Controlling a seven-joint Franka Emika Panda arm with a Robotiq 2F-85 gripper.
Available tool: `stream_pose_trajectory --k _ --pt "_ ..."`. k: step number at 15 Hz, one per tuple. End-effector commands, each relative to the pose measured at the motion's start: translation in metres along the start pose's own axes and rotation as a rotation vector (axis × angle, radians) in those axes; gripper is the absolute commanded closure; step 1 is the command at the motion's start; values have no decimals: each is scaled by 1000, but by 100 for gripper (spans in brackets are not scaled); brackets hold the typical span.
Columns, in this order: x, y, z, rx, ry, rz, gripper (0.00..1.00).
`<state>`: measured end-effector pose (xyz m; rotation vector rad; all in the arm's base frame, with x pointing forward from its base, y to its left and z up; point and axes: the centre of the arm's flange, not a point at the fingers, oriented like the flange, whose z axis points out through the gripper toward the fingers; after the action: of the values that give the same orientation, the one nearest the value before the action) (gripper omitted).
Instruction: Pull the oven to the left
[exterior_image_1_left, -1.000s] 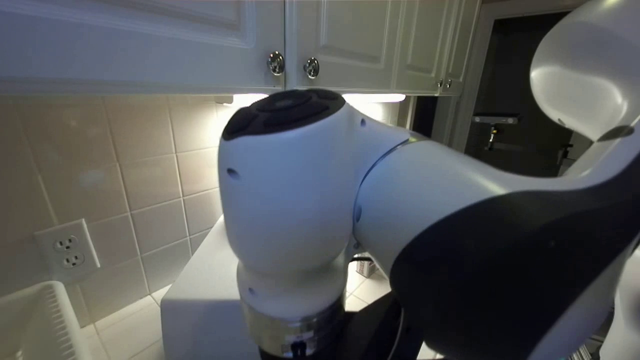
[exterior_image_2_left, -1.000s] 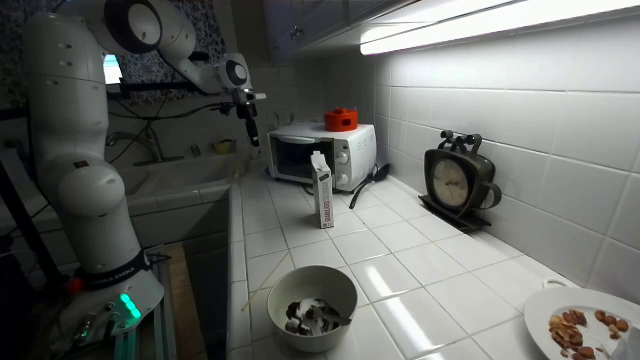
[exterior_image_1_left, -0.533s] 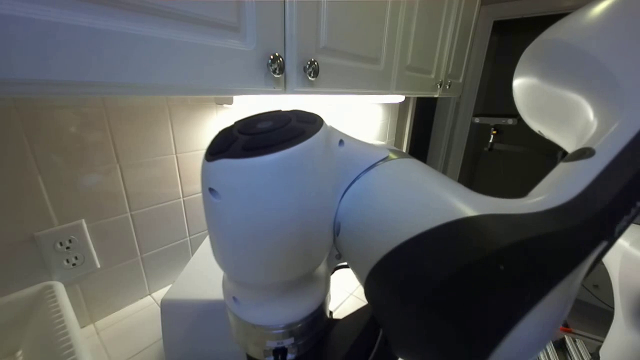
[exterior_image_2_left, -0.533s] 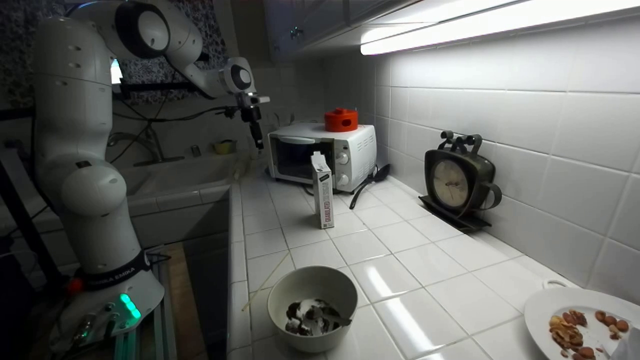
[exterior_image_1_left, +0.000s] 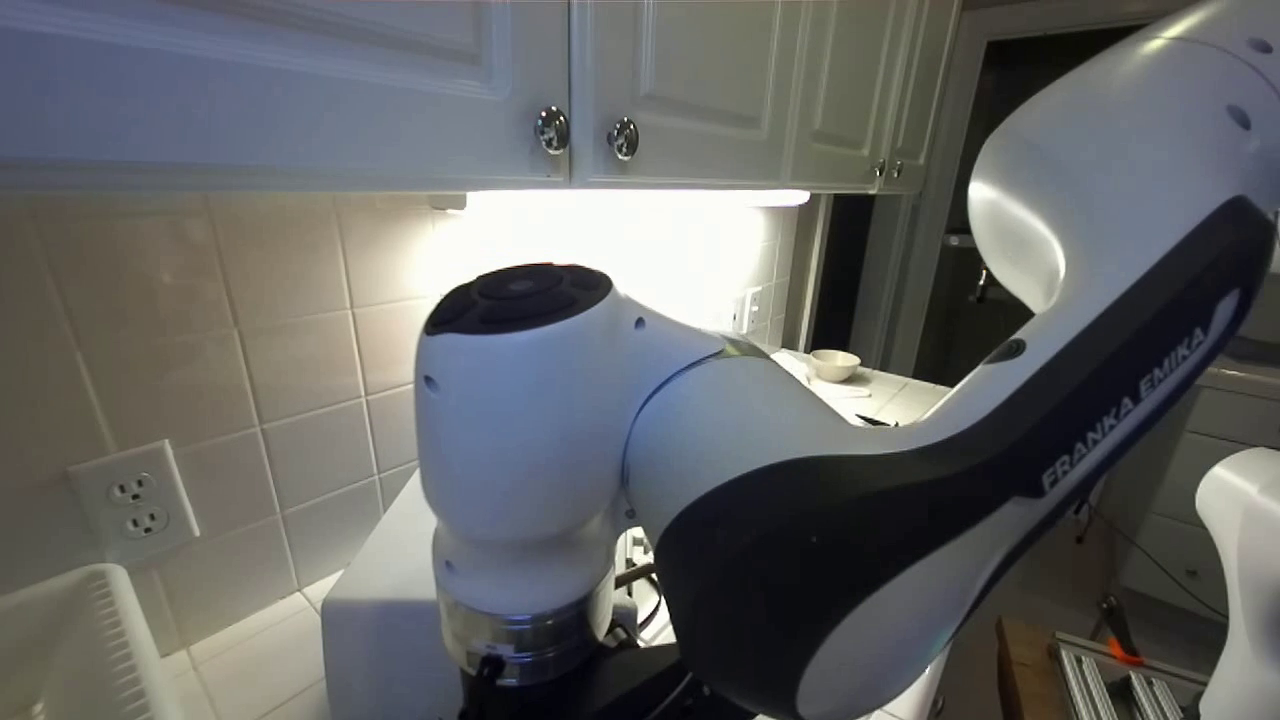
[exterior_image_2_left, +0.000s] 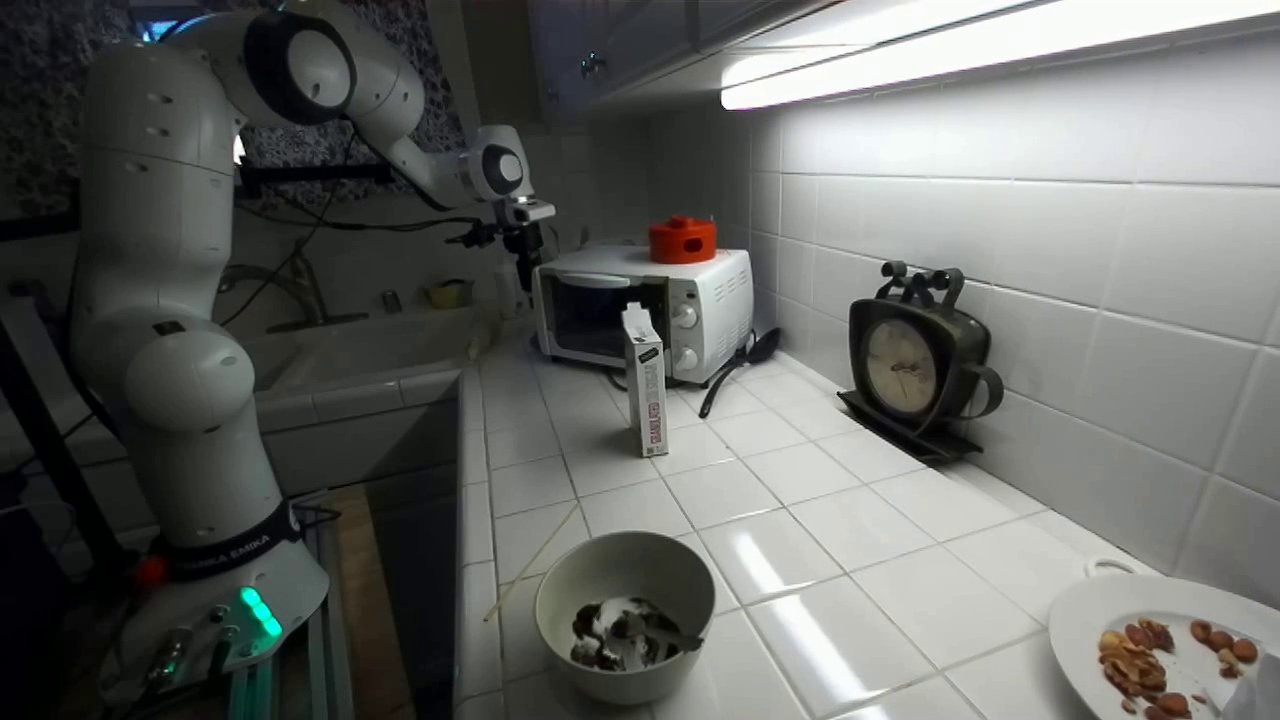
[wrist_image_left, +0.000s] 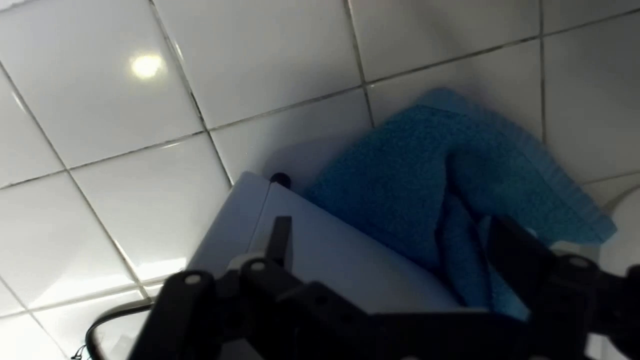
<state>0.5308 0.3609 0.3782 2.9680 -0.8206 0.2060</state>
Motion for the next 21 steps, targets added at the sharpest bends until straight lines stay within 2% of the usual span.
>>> stream_pose_trajectory --k 1,10,15,21 --pt "2 -18 18 44 -22 88 0" --pt "-3 -44 53 8 14 286 0" --pt "-2 -48 68 22 108 193 0" --pt "-1 -53 85 37 162 126 0"
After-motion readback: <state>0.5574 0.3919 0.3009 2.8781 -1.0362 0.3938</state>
